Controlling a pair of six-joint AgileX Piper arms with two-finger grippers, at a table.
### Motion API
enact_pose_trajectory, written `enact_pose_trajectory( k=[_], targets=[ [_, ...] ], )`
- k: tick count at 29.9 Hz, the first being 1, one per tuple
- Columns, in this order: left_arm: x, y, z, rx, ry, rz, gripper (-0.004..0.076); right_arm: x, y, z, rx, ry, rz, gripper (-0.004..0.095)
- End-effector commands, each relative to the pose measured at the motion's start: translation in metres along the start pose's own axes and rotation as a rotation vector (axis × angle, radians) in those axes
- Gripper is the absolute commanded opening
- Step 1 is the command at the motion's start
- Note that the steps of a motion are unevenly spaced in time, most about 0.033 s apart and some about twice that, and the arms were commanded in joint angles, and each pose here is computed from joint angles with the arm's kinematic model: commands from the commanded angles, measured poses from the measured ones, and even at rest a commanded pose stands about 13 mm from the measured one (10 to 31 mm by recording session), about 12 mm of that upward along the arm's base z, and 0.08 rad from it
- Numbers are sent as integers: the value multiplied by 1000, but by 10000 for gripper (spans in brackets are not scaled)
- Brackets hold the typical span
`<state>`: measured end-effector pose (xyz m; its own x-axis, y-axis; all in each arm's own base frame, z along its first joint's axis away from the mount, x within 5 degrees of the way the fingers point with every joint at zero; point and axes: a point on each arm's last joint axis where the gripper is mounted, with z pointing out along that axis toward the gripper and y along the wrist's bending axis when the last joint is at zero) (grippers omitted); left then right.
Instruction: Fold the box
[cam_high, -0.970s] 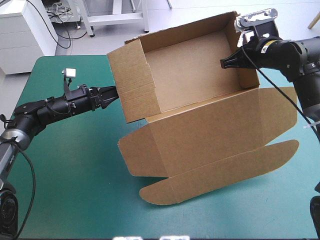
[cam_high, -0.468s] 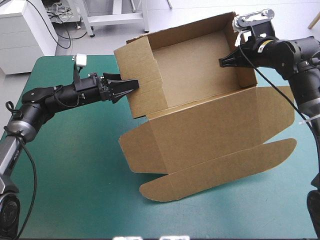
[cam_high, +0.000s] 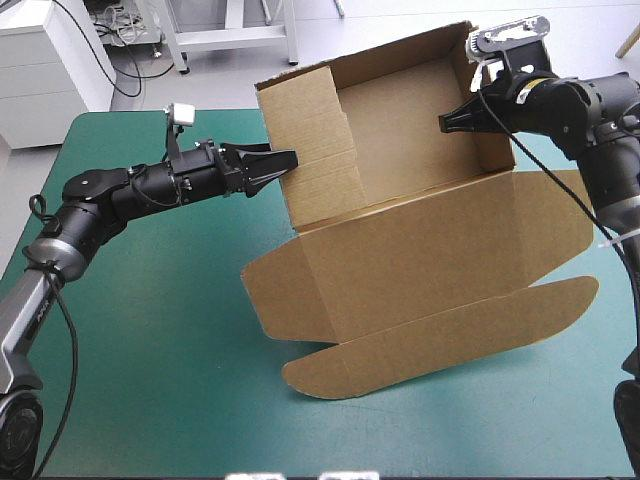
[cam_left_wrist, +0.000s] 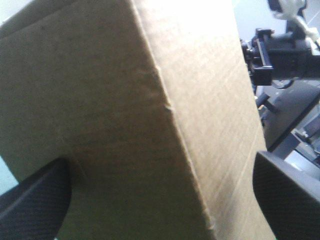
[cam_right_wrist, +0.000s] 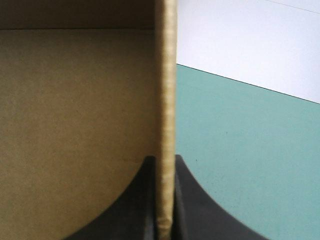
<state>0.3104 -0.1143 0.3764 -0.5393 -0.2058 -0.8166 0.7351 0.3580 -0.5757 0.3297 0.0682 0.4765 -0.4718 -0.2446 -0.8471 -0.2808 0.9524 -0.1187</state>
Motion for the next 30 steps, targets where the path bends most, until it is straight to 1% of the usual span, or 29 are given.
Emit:
enact_pose_trajectory(
  k=[1, 6, 8, 12, 15, 18, 24, 28, 30],
  targets=[
    [-20, -29, 6, -30, -20, 14, 729, -18, 2, -26, -14, -156, 25, -15],
    [-37, -46, 17, -202, 25, 48, 727, -18, 2, -26, -13, -156, 21, -16],
    [-42, -53, 19, -283, 62, 76, 713, -18, 2, -26, -12, -155, 20, -16],
    [-52, -69, 20, -454, 103, 93, 640, -19, 2, -26, -10, -168, 20, -16],
    [-59, -81, 20, -555, 89, 104, 571, -20, 2, -26, -9, -184, 38, -16],
    [-62, -93, 23, -581, 65, 93, 538, -22, 1, -27, -6, -207, 51, -15],
    [-59, -96, 28, -608, 40, 13, 533, -25, 0, -27, 2, -241, 88, -15],
    [-60, -96, 28, -618, 27, 5, 532, -29, -1, -26, 3, -280, 124, -14],
    [-60, -94, 27, -635, 27, 20, 530, -29, 0, -23, -4, -276, 135, -14]
  ],
)
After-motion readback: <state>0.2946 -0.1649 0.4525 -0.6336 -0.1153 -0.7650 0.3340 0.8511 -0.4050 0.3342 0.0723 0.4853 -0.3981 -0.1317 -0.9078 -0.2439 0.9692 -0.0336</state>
